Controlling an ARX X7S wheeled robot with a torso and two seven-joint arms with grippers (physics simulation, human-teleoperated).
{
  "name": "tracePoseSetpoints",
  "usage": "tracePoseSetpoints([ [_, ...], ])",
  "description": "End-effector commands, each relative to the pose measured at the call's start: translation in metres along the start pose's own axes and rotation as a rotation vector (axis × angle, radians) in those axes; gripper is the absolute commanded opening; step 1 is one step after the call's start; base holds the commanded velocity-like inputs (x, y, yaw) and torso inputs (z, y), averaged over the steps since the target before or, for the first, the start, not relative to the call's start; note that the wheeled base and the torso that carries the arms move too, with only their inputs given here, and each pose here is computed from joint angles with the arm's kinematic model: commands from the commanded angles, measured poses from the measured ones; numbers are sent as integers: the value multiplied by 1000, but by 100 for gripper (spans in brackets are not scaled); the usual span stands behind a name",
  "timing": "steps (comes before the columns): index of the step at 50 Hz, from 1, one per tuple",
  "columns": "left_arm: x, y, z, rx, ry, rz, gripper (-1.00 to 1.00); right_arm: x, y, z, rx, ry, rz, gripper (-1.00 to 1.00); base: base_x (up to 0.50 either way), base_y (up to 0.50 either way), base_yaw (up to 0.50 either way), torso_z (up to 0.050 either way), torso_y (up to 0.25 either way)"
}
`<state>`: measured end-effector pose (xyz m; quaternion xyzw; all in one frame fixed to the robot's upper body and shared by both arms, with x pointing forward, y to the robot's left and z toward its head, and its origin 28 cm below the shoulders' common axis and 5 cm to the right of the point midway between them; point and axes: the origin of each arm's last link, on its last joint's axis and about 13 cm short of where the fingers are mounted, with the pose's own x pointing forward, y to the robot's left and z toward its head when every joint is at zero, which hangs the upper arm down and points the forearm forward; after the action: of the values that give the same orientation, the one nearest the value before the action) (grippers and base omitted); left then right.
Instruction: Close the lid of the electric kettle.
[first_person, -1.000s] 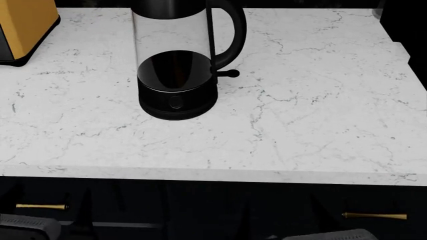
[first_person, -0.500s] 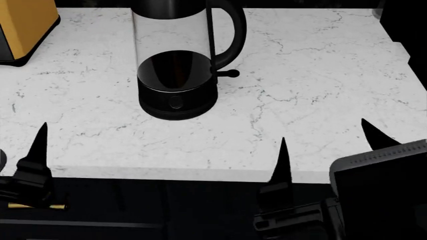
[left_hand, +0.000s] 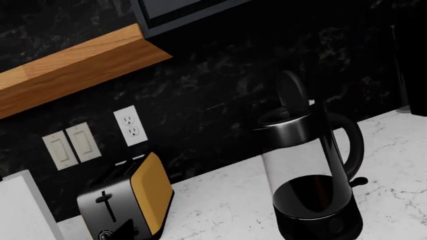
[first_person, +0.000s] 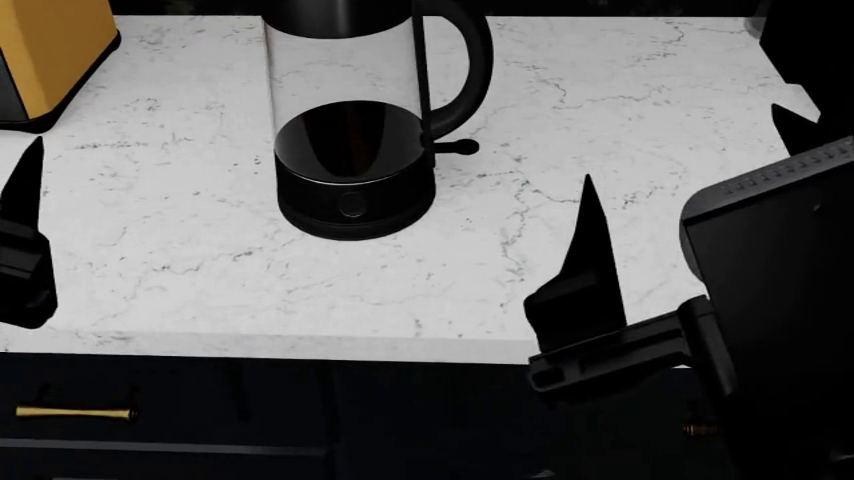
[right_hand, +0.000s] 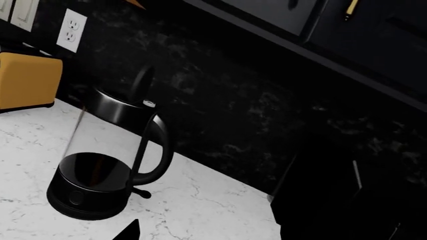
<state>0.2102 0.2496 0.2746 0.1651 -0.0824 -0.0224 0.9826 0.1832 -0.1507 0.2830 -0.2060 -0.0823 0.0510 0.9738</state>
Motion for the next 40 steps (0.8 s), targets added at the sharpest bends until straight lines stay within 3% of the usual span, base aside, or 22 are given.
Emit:
tracePoseSetpoints([
  [1,-5,3,16,24,-11,-3,100,-3,-5,13,-38,-13,-17,100,0,0,0,0,0],
  [7,-6,4,15,19,-7,-8,100,1,-2,18,-63,-15,-7,100,122,0,0,0,0],
  [40,-8,8,13,17,-10,11,100,2,0,22,-86,-34,12,100,500,0,0,0,0],
])
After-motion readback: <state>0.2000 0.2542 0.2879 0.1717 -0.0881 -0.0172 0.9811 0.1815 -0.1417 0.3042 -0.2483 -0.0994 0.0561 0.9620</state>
